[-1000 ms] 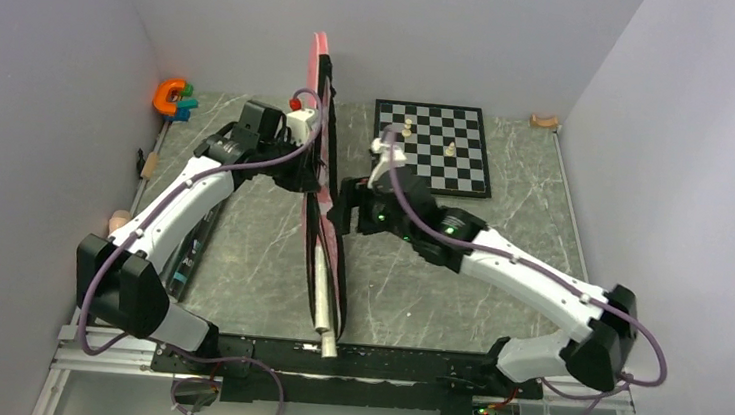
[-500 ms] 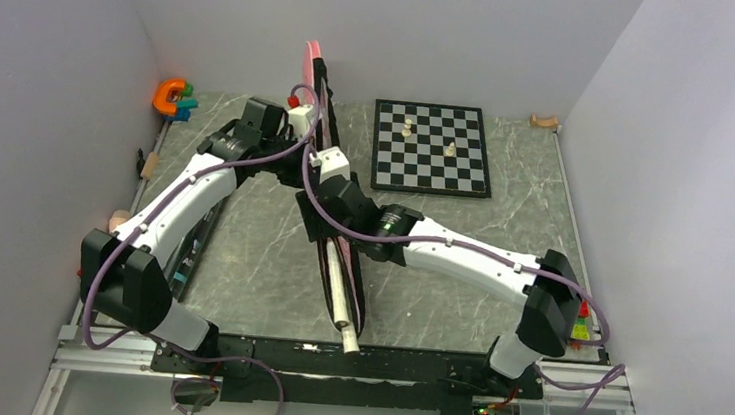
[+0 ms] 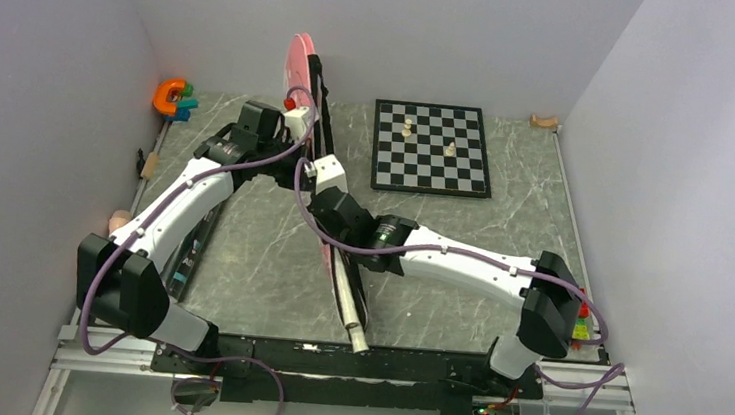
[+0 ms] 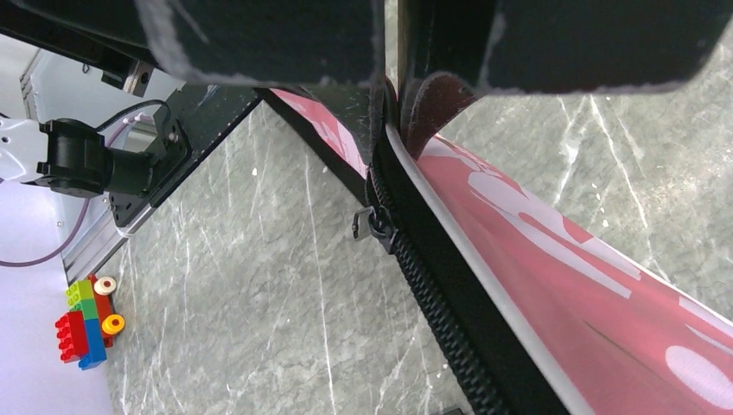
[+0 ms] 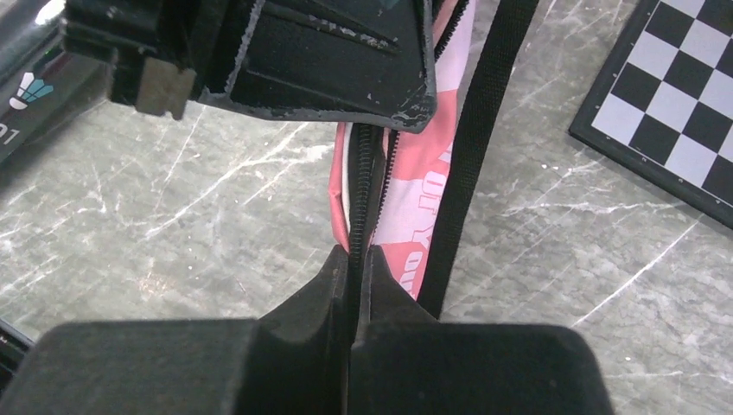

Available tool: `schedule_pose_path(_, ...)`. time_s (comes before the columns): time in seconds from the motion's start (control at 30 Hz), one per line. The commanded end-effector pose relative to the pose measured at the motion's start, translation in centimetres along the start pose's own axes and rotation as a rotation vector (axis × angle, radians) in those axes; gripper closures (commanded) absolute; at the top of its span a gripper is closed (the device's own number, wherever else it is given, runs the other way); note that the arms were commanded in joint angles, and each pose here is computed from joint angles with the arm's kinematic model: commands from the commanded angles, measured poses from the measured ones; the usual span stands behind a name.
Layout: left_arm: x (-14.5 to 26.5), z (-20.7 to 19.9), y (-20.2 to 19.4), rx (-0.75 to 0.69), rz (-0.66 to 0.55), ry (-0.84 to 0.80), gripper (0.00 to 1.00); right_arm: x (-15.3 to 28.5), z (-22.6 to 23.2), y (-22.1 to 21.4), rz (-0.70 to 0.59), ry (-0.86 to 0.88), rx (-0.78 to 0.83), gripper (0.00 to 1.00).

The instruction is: Pack up the badminton gear

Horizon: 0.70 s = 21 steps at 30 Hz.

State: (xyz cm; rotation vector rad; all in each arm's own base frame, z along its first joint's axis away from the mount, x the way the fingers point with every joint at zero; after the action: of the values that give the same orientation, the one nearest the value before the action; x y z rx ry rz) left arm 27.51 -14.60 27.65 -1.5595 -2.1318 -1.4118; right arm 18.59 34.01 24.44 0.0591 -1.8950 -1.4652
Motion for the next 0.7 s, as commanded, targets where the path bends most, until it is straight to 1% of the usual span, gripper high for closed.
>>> schedule_pose_path(0.0,2.8,-2.5,2.2,-0.101,-0.102,-0.121,0.87,1.5,-1.5,-0.3,-0.018,-0.071,0.036,1.0)
schedule_pose_path(0.07,3.3,-2.6,2.5,-0.124,-0.089,-0.132,0.71,2.0,-1.9,-0.9,-0.022,-0.08,0.05,1.0)
schedule_pose_path(0.13,3.9,-2.8,2.7,-0.148,-0.069,-0.15,0.51,2.5,-2.3,-1.5,-0.03,-0.084,0.063,1.0)
schedule_pose_path(0.23,5.1,-3.2,3.3,-0.204,-0.047,-0.178,0.33,3.1,-3.0,-2.3,-0.042,-0.107,0.096,1.0)
schedule_pose_path(0.3,6.3,-3.5,3.8,-0.258,-0.036,-0.192,0.31,3.5,-3.5,-2.6,-0.059,-0.129,0.131,1.0)
schedule_pose_path(0.37,7.7,-3.7,4.4,-0.329,-0.031,-0.19,0.31,3.7,-3.9,-2.9,-0.071,-0.158,0.184,1.0)
schedule_pose_path(0.5,10.4,-3.8,5.7,-0.477,-0.104,-0.148,0.31,4.4,-4.2,-3.1,-0.136,-0.209,0.307,1.0)
schedule_pose_path(0.57,11.1,-3.6,5.8,-0.605,-0.138,-0.124,0.31,4.9,-4.1,-3.1,-0.18,-0.227,0.364,1.0)
schedule_pose_path(0.63,11.5,-3.1,5.3,-0.778,-0.178,-0.104,0.3,5.3,-4.1,-3.0,-0.221,-0.233,0.4,1.0)
schedule_pose_path(0.67,11.6,-2.7,4.7,-0.876,-0.195,-0.094,0.25,5.5,-4.1,-2.9,-0.236,-0.234,0.409,1.0)
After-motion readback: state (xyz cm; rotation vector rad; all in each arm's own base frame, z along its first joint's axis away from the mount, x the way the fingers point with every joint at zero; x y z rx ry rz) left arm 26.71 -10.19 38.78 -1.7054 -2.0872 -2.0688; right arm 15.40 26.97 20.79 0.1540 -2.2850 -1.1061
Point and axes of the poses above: each gripper's point midway between its finger pads, its own x axis back along the fingers, its own z axis along the line the jaws close on, y = z × x, the point moved 10 cm from there along x, back along the fingers, and after that the axes turned 5 degrees about x, right-handed, at the moved point
